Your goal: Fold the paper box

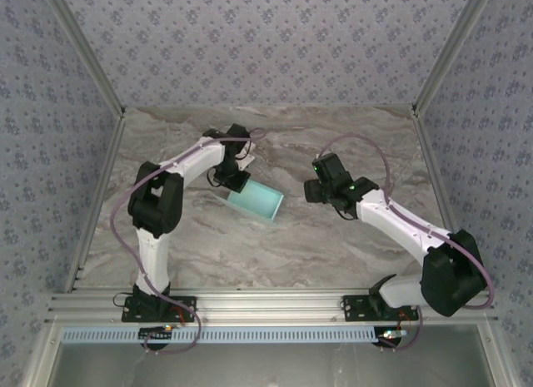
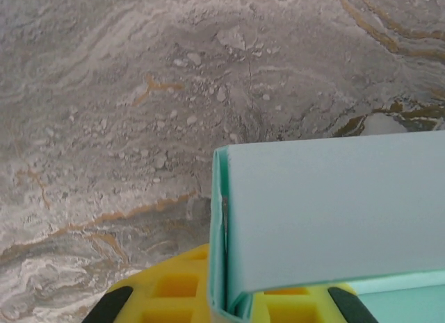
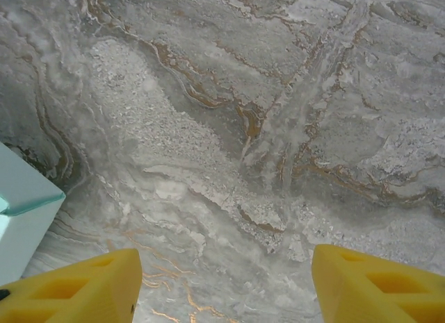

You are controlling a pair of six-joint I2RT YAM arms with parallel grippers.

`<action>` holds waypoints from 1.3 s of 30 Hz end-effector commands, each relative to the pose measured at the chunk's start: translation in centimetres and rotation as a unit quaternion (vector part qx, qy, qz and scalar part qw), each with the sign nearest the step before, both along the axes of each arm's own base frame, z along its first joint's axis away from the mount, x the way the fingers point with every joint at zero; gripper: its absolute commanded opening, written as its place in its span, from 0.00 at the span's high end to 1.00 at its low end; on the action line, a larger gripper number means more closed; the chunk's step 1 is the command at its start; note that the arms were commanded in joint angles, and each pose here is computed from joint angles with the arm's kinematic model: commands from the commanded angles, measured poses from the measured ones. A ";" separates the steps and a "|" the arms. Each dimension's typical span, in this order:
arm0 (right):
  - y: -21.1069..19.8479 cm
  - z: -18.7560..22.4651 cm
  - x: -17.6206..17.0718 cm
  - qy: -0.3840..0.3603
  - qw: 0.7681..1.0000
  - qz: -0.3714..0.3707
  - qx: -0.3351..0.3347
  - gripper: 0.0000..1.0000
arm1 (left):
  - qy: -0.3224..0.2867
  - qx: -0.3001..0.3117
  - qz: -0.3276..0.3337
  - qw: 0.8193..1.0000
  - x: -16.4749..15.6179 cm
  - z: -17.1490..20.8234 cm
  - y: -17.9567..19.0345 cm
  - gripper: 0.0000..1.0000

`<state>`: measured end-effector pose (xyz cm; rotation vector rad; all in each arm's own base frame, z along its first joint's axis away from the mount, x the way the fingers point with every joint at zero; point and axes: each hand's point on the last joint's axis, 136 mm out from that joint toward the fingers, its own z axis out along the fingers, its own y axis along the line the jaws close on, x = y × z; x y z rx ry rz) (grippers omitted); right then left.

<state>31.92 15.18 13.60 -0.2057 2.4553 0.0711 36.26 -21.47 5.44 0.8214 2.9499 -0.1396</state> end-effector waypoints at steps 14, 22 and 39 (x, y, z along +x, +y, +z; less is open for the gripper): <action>-1.4 0.0 -0.8 -0.008 1.000 -0.012 0.002 0.33 | 0.034 -0.007 -0.042 0.998 2.9 0.7 -2.5 0.66; -0.8 -0.4 -0.7 -0.003 1.000 0.001 0.008 0.32 | -0.040 -0.044 -0.043 0.997 5.8 6.7 -3.1 0.48; 4.7 -4.4 6.3 0.073 0.993 0.068 0.056 0.35 | -0.253 -0.119 0.262 0.924 3.1 13.7 12.6 0.43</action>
